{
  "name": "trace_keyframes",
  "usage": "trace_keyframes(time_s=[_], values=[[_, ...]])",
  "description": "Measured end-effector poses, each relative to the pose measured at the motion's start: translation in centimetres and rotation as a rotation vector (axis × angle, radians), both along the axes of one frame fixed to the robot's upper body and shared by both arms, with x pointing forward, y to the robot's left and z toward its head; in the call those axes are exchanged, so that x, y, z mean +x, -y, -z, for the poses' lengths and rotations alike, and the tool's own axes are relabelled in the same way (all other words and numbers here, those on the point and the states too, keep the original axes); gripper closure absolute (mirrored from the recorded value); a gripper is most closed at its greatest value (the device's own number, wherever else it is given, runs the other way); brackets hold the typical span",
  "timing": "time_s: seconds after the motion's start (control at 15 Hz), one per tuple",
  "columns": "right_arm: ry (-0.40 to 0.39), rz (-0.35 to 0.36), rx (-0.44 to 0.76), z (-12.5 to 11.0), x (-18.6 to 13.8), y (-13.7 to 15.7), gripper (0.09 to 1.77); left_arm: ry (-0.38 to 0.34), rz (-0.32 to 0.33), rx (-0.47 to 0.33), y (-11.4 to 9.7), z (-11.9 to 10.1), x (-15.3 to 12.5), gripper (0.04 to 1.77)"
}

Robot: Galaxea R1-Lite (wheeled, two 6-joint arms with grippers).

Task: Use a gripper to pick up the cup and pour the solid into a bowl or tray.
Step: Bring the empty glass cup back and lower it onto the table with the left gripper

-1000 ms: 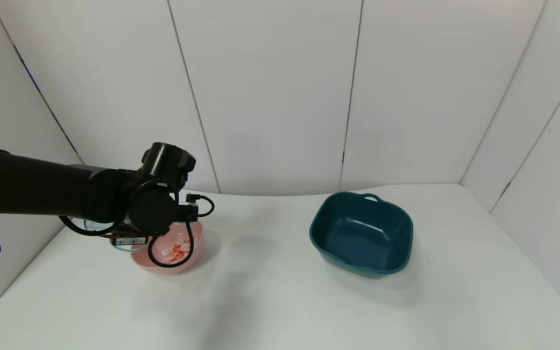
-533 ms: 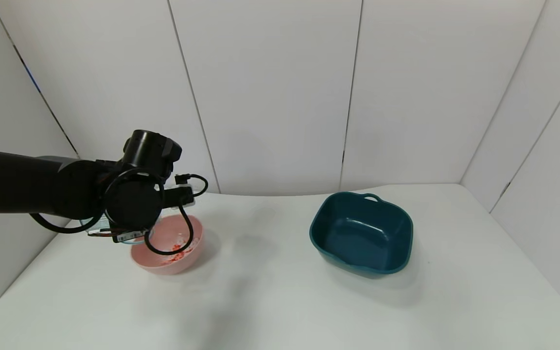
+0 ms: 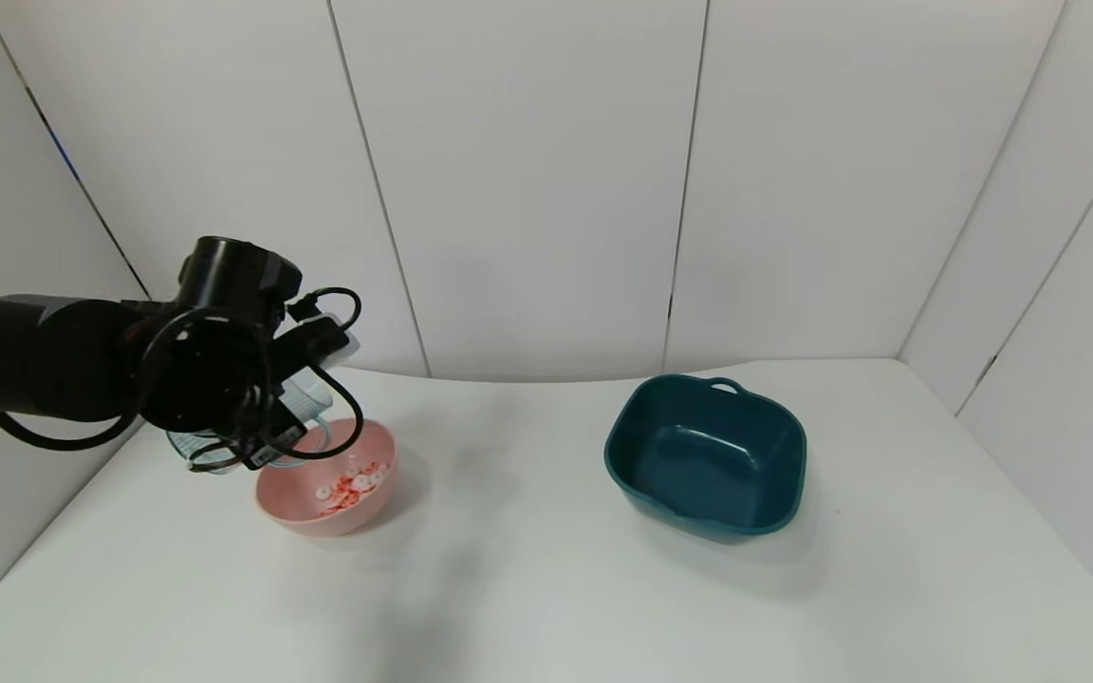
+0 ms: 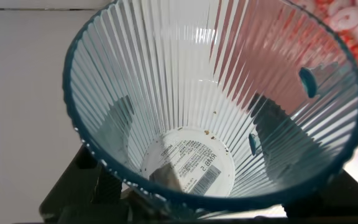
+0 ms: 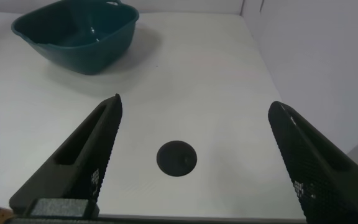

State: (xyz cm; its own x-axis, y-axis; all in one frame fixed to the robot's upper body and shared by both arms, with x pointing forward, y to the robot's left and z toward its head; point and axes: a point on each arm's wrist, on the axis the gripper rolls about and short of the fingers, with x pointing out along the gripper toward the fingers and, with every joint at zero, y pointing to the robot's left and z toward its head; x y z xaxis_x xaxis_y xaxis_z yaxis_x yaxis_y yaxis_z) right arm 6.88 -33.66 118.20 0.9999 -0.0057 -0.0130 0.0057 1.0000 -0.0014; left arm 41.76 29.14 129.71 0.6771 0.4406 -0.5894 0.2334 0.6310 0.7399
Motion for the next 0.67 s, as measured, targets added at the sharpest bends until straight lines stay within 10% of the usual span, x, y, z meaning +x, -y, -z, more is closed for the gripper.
trace_keyframes(time_s=[0.4, 0.67], values=[[0.001, 0.000, 0.000, 0.0, 0.0, 0.0, 0.15, 0.145, 0.011, -0.450, -3.6, -2.6, -2.4, 0.48], [0.003, 0.002, 0.006, 0.0, 0.0, 0.0, 0.15, 0.388, -0.003, -0.562, -6.5, -3.6, -2.9, 0.48]])
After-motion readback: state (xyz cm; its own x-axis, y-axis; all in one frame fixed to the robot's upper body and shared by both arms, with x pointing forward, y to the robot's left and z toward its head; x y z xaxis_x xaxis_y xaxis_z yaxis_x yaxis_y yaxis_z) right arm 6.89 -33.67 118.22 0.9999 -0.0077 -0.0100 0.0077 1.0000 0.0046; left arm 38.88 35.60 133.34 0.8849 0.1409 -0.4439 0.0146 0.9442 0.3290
